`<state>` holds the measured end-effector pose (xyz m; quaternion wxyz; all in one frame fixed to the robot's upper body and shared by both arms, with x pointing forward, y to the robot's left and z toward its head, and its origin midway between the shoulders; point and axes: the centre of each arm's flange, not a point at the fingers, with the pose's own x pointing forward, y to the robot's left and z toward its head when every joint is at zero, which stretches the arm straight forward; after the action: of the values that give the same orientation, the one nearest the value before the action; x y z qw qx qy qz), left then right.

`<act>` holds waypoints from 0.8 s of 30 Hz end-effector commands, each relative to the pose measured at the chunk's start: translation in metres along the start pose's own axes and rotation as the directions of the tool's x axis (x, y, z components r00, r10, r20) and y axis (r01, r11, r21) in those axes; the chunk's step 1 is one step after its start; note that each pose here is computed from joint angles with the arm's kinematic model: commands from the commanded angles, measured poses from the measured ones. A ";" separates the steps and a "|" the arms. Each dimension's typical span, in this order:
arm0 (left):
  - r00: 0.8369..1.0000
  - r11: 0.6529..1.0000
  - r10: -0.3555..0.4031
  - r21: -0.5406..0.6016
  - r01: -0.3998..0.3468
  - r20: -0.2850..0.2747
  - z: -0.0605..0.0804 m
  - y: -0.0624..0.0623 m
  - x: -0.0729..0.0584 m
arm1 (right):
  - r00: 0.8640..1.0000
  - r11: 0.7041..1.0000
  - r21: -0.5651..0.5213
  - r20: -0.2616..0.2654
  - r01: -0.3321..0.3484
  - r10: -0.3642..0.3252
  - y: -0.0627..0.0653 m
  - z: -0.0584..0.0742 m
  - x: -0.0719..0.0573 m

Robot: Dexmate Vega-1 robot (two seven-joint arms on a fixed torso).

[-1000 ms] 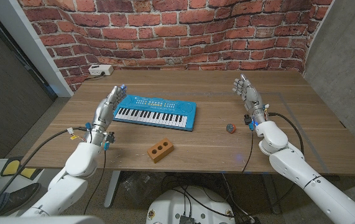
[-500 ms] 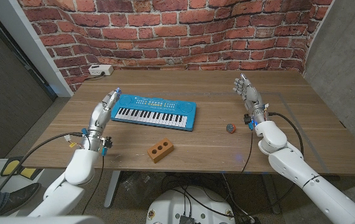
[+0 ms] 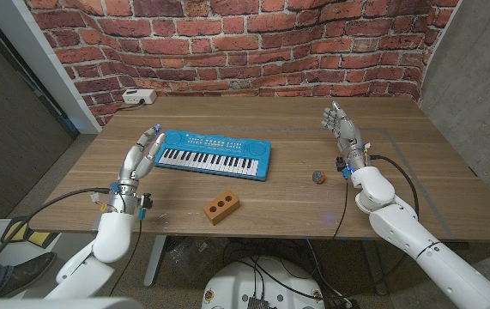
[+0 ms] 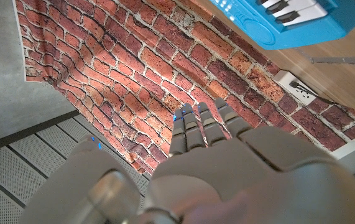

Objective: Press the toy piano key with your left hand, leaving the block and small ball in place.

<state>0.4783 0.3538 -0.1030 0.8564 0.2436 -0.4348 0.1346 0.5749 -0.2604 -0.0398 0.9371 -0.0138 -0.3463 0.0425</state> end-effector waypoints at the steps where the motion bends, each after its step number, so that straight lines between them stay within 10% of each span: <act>1: 1.000 0.985 0.001 0.174 -0.001 0.003 0.002 -0.006 -0.001 | 1.000 1.000 -0.004 -0.011 0.002 -0.002 0.000 -0.001 -0.002; 24: 0.999 0.890 0.009 0.455 -0.026 0.040 0.020 -0.011 -0.006 | 1.000 1.000 -0.013 -0.009 0.011 -0.011 -0.004 0.005 0.000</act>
<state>0.4726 0.3383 -0.1025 0.7986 0.3847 -0.4158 0.2034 0.5739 -0.2623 -0.0385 0.9387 -0.0156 -0.3422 0.0396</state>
